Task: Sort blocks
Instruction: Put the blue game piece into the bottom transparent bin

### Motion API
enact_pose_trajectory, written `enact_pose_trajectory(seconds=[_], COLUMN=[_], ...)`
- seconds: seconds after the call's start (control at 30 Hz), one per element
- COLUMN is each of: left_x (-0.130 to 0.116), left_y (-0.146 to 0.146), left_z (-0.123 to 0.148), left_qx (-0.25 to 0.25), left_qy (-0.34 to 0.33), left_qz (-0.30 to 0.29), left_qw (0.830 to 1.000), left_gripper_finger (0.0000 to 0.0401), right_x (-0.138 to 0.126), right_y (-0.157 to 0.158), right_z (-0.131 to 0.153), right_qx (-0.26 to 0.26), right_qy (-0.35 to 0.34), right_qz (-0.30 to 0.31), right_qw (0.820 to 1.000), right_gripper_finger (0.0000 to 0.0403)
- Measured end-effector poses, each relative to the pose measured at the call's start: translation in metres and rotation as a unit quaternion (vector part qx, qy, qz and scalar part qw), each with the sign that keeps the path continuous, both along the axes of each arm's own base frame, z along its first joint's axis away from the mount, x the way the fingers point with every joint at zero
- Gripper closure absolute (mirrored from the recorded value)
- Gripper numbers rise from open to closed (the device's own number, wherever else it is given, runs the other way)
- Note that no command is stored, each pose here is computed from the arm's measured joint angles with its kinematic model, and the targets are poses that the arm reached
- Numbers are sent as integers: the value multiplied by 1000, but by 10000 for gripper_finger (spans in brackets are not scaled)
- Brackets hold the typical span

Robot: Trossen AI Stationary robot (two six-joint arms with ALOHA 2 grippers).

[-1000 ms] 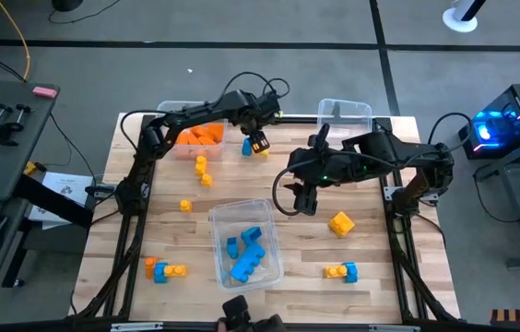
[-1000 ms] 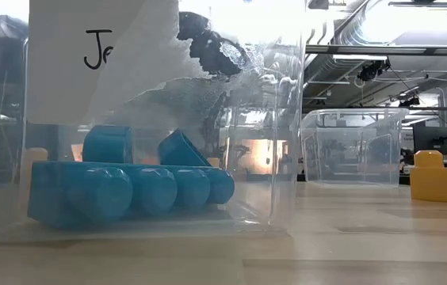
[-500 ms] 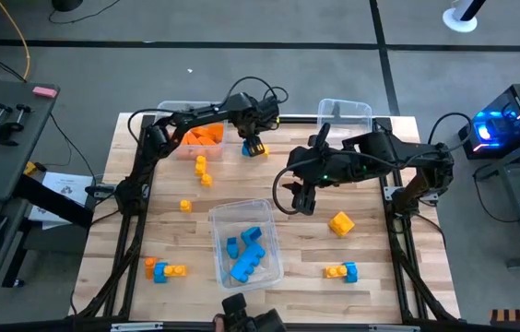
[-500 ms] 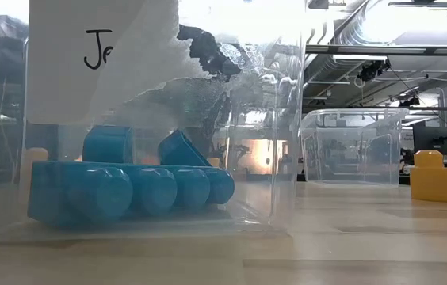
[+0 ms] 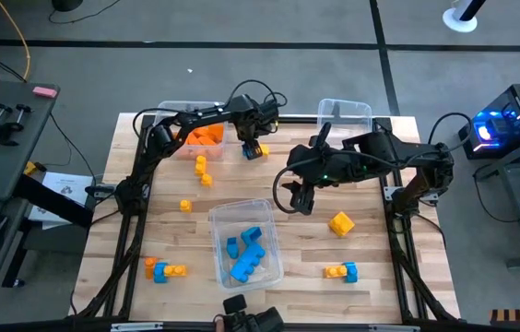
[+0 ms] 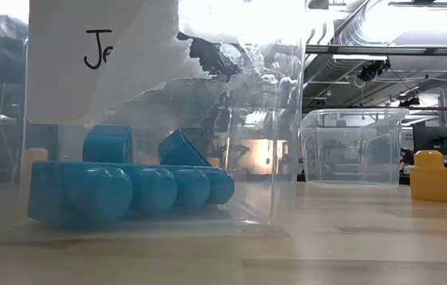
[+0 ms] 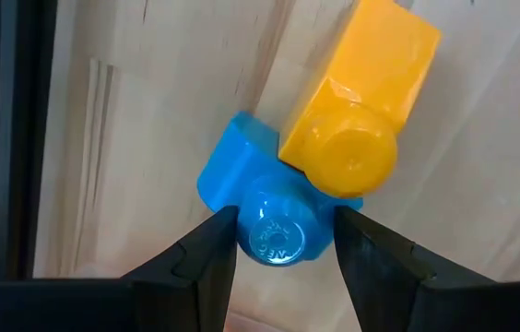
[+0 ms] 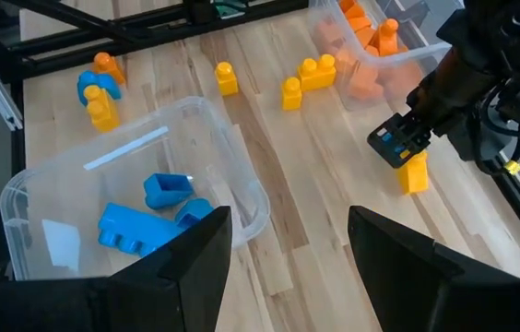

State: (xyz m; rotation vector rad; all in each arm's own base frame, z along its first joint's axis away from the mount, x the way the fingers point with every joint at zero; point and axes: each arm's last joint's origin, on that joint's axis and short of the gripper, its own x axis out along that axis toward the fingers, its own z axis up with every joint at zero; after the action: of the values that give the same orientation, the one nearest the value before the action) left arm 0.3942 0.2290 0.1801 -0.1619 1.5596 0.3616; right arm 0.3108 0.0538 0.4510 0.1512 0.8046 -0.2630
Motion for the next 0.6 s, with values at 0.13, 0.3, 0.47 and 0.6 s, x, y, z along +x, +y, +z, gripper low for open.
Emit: enact_pose_trajectory(seconds=[0.13,0.3,0.47,0.6], left_x=[1,-1,-4,-9], left_y=[0,-1,-1,-2], left_z=[0,0,10,46], left_qx=[1,-5,11,34], left_qy=[-5,3,1,-39], left_qz=[-8,-4,10,19], left_qw=[1000,1000,1000,999], left_gripper_finger=[236,271,337,337], right_x=[0,1,1,1], right_y=[0,0,0,0], right_z=[0,1,1,1], right_qx=[1,1,-4,-11], right_qy=[-3,-5,-6,-4], right_qz=[0,0,6,13], right_qw=[1000,1000,1000,1000], right_gripper_finger=[187,187,187,187])
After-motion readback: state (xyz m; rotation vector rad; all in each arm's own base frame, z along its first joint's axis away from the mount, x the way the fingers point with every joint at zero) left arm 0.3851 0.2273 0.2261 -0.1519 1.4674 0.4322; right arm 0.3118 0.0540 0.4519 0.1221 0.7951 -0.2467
